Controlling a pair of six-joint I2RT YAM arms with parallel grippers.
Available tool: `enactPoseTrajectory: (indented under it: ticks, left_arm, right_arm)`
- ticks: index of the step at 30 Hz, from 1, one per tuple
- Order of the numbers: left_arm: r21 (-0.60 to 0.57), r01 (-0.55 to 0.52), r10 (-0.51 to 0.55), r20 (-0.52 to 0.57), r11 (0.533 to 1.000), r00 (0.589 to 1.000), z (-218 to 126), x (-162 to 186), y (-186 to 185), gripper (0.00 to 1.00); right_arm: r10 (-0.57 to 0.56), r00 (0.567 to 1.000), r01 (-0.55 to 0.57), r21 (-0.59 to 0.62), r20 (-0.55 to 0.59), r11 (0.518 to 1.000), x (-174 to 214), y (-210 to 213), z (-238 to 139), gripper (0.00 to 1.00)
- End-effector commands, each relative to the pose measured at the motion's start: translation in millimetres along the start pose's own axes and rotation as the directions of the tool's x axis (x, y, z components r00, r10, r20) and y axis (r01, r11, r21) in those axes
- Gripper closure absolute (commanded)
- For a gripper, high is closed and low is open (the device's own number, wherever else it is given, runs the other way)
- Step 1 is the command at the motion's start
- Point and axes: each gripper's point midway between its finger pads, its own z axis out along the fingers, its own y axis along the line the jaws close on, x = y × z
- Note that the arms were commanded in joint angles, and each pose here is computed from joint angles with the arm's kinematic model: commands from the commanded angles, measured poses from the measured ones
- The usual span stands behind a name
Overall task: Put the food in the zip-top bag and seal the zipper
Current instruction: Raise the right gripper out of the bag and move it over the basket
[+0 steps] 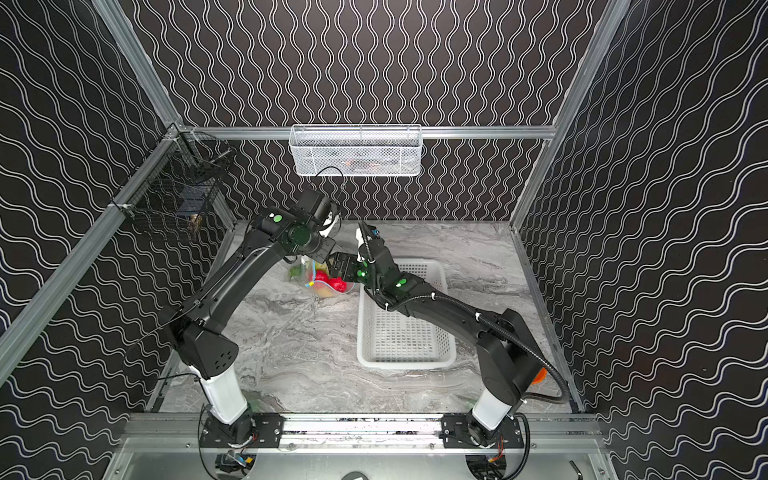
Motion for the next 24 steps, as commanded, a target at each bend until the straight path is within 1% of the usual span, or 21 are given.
enactPoseTrajectory:
  ticks: [1,7,9,13,18,24]
  left_arm:
    - [-0.008,0.001,-0.001,0.021,1.000,1.000,-3.8,-2.8,2.5,1.00]
    - [-0.012,0.005,-0.005,0.031,1.000,1.000,-7.5,-2.5,4.3,1.00]
    - [-0.005,0.002,-0.002,0.030,1.000,1.000,-7.5,-2.3,3.0,1.00]
    - [0.001,0.006,-0.007,0.033,1.000,0.999,-7.9,-3.3,2.7,1.00]
    - [0.000,0.004,-0.005,0.035,1.000,0.999,-9.8,-2.0,3.2,1.00]
    - [-0.013,-0.006,0.007,0.039,1.000,0.999,-12.6,1.1,5.9,1.00]
  right_arm:
    - [-0.016,0.999,0.015,0.043,0.033,0.999,-5.6,-7.7,-9.1,0.01]
    - [-0.029,0.999,0.023,0.143,0.046,0.990,-14.3,-29.9,-20.1,0.01]
    - [-0.022,0.998,0.011,0.196,0.052,0.981,-17.4,-41.3,-24.0,0.01]
    - [0.003,0.999,-0.013,0.259,0.040,0.966,-21.1,-60.3,-28.8,0.01]
    - [0.017,1.000,-0.018,0.327,0.008,0.945,-19.4,-80.1,-27.6,0.01]
    - [0.020,0.997,0.009,0.402,-0.068,0.916,-11.3,-100.1,-19.2,0.01]
